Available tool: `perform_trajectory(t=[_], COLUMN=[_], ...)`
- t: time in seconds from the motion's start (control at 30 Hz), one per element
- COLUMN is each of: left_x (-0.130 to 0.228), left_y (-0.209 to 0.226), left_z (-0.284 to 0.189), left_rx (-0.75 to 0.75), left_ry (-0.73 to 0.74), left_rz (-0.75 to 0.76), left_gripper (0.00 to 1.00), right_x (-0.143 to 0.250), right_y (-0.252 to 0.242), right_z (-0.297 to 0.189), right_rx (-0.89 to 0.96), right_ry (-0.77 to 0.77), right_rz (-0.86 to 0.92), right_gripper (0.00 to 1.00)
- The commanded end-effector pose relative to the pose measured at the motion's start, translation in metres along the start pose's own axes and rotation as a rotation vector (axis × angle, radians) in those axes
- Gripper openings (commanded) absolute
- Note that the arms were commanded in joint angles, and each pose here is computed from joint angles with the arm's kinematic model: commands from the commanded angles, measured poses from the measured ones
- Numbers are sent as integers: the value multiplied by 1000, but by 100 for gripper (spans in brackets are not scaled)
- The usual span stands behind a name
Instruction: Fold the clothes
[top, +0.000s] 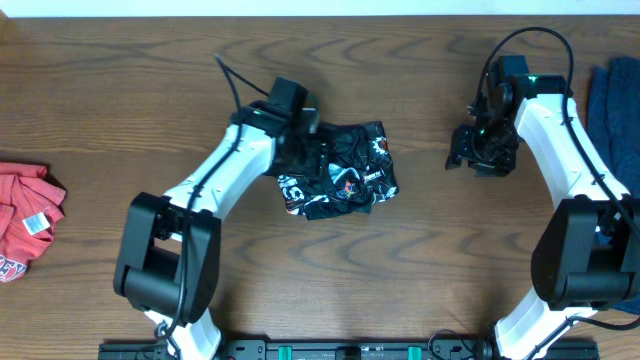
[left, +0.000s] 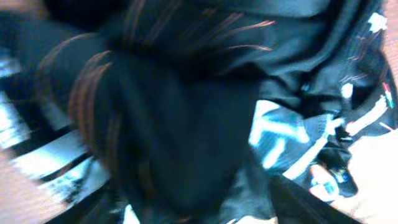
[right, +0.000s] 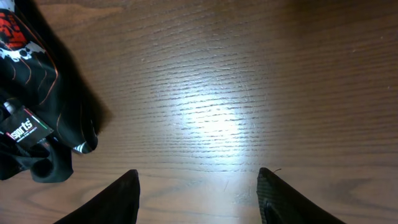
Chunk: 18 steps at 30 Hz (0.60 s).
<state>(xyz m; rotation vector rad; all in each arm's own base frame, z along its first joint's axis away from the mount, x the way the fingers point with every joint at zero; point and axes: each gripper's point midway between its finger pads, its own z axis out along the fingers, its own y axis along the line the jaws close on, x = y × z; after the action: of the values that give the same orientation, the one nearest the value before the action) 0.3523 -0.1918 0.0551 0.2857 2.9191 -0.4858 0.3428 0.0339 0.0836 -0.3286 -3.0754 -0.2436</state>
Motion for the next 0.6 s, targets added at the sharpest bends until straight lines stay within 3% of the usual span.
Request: perform_trajectory(t=[0.0, 0.07, 0.57], left_x=[-1, -6, -95], left_y=[-11, -15, -42], left_z=[5, 5, -26], left_rx=[22, 30, 155], left_ry=[-4, -28, -355], left_rz=[22, 15, -88], left_gripper=[34, 6, 6], right_x=[0, 1, 4], right_y=[-1, -1, -2], right_z=[0, 0, 0], right_rx=[-5, -4, -2], right_ry=[1, 3, 14], right_rz=[-6, -5, -3], right_gripper=[58, 57, 56])
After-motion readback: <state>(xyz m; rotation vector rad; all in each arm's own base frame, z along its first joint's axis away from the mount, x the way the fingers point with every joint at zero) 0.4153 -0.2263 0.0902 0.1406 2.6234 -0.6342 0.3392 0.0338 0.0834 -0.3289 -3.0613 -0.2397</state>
